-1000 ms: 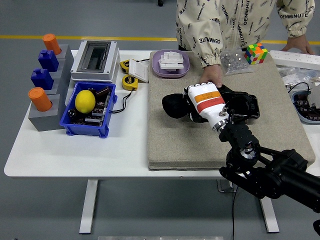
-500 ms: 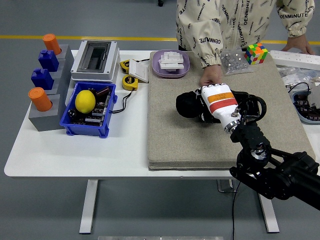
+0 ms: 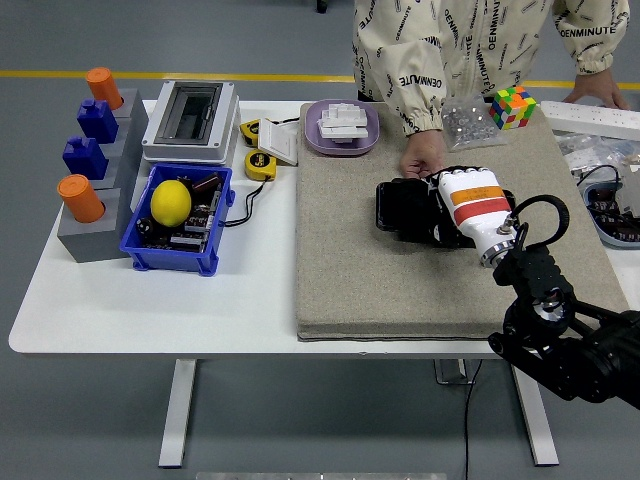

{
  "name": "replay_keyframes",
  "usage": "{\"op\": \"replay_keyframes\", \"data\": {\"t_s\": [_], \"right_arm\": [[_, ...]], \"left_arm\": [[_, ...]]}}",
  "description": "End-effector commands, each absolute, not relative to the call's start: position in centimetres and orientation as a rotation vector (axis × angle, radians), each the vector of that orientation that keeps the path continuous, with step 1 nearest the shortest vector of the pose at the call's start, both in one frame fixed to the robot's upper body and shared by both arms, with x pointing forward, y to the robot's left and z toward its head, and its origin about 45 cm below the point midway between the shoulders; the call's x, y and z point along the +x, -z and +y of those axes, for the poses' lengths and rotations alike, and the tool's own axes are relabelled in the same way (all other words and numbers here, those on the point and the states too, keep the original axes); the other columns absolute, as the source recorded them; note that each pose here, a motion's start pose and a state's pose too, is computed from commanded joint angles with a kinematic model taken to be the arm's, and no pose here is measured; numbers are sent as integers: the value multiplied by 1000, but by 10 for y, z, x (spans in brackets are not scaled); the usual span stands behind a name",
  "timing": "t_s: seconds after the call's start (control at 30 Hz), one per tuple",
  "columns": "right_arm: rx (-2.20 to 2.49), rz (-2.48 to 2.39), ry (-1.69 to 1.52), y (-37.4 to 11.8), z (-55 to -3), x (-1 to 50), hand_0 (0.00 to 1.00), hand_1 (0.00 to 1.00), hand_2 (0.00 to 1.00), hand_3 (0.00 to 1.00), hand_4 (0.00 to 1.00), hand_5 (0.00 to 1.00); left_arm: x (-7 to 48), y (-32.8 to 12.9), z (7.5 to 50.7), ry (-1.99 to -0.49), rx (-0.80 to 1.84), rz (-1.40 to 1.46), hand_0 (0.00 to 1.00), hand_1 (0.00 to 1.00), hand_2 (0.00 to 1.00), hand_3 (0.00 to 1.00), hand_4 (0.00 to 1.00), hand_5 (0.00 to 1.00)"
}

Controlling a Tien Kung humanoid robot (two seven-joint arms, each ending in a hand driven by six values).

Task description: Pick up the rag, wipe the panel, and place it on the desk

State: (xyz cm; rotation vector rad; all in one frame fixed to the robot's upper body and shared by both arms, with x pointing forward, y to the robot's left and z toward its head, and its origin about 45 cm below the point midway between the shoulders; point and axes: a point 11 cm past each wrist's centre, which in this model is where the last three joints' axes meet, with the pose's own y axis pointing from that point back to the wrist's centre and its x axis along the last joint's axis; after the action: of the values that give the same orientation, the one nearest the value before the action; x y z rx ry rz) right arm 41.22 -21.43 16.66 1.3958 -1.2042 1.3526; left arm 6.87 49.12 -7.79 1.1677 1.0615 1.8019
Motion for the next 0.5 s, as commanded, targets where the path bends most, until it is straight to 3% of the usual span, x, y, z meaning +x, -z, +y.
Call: {"op": "replay_keyframes", "data": {"t_s": [0.5], "right_arm": [[1246,-1215,-1283,-166,-290,410,279,358,373,376,915,88]], "left_arm": [[67,79,490,-1808,1161,1070,604,636,636,562,631,447]]}}
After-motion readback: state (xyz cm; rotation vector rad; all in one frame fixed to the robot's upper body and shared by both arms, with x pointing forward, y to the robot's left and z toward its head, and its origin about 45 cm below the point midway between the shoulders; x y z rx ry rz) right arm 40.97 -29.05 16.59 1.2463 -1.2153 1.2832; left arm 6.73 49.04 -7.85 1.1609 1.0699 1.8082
